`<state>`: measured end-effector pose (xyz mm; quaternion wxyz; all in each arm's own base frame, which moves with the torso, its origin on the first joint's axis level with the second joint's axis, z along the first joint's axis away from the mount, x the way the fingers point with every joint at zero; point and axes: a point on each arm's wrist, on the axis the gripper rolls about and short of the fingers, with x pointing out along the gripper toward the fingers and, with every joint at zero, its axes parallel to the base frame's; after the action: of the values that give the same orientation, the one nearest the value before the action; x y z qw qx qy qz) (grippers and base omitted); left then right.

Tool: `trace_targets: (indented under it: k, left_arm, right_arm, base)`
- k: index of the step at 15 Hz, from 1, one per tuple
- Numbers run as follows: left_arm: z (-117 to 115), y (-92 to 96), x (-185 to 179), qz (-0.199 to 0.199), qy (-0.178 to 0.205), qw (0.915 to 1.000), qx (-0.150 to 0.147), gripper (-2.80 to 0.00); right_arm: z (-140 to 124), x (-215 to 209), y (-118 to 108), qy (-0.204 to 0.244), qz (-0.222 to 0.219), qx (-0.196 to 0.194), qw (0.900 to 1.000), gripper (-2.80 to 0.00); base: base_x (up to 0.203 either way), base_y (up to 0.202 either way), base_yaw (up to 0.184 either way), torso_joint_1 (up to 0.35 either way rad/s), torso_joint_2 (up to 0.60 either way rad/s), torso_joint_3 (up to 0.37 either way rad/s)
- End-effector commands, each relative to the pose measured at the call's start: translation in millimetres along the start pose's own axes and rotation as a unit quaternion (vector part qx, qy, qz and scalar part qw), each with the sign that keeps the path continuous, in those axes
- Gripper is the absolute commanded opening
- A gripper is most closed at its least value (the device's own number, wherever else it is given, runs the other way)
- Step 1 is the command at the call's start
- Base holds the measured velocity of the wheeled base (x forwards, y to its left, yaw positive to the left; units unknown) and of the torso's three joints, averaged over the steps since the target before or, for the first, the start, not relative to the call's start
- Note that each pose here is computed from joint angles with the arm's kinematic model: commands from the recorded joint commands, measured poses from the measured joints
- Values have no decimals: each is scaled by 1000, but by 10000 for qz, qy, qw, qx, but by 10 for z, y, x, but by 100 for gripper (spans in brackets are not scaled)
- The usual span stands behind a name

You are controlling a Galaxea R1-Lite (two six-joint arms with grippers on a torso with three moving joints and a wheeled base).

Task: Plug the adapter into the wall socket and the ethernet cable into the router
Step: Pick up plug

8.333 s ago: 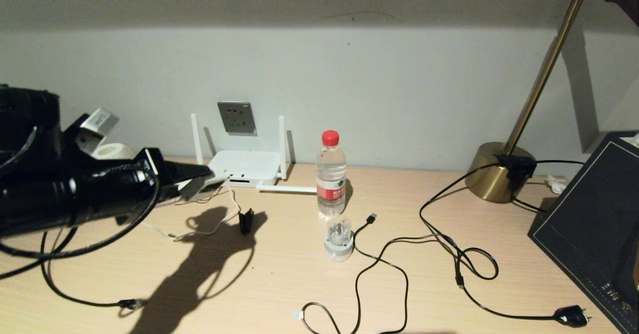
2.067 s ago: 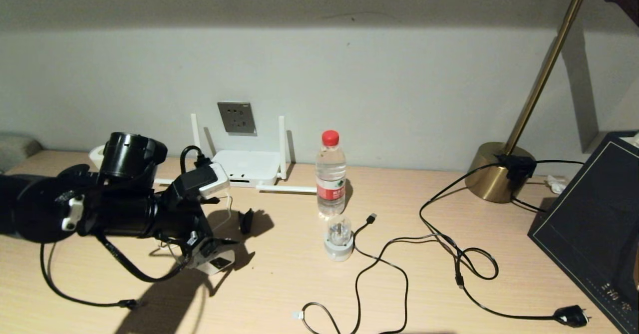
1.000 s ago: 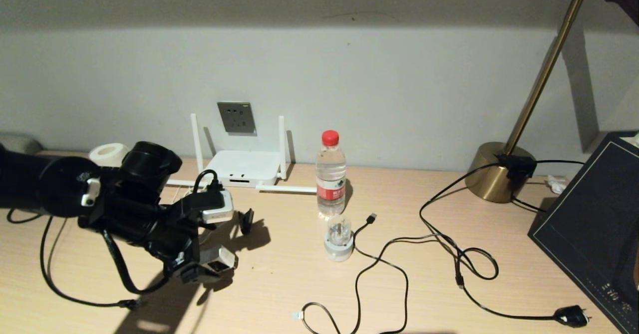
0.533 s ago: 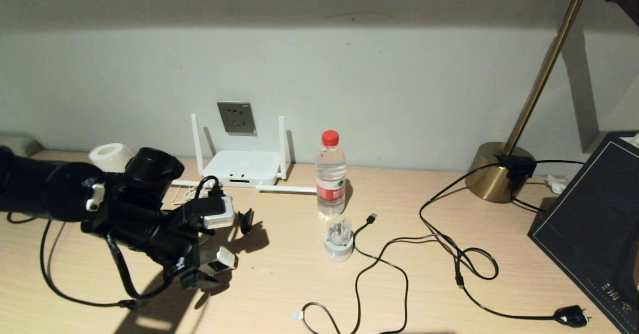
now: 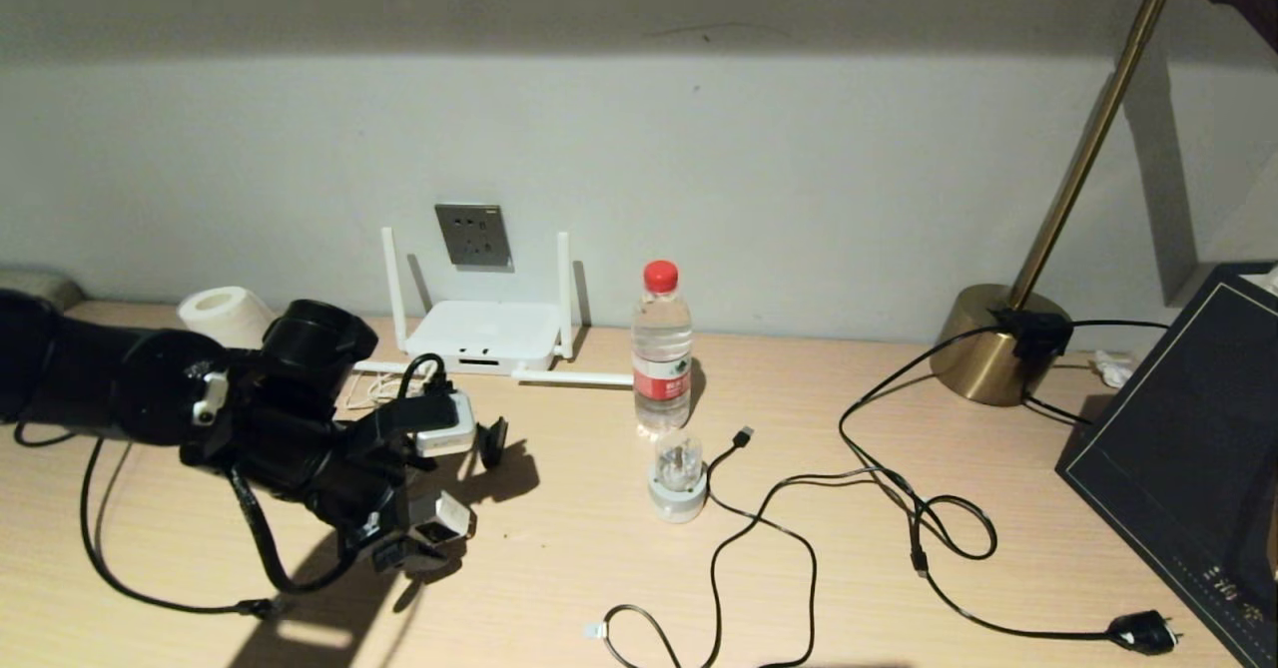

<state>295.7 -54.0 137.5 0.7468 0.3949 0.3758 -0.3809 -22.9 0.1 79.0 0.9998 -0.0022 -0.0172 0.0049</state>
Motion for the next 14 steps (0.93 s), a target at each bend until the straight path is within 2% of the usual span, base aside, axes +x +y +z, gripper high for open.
trace_targets:
  k: [1,8,11,12,13,14]
  left_arm:
    - [-6,4,34,-48,21,10000,17,-280]
    - [-38,-40,47,-108,60,9999,3,-280]
    - [-49,-108,-80,-45,-44,10000,-3,-280]
    - [-40,-127,-171,11,-190,9998,-68,-280]
    - [-20,-139,-244,-41,-466,9981,-389,-280]
    - [20,-148,-328,-204,-974,9926,-693,-280]
  right_arm:
    - [-29,7,0,50,4,-1,10000,-280]
    - [-32,8,0,55,4,-1,10000,-280]
    - [-29,7,0,50,4,-1,10000,-280]
    - [-29,7,0,50,4,-1,10000,-280]
    - [-29,7,0,50,4,-1,10000,-280]
    - [-29,7,0,50,4,-1,10000,-280]
  base:
    - [0,0,0,0,0,0]
    - [0,0,0,0,0,0]
    - [0,0,0,0,0,0]
    - [0,0,0,0,0,0]
    - [0,0,0,0,0,0]
    - [0,0,0,0,0,0]
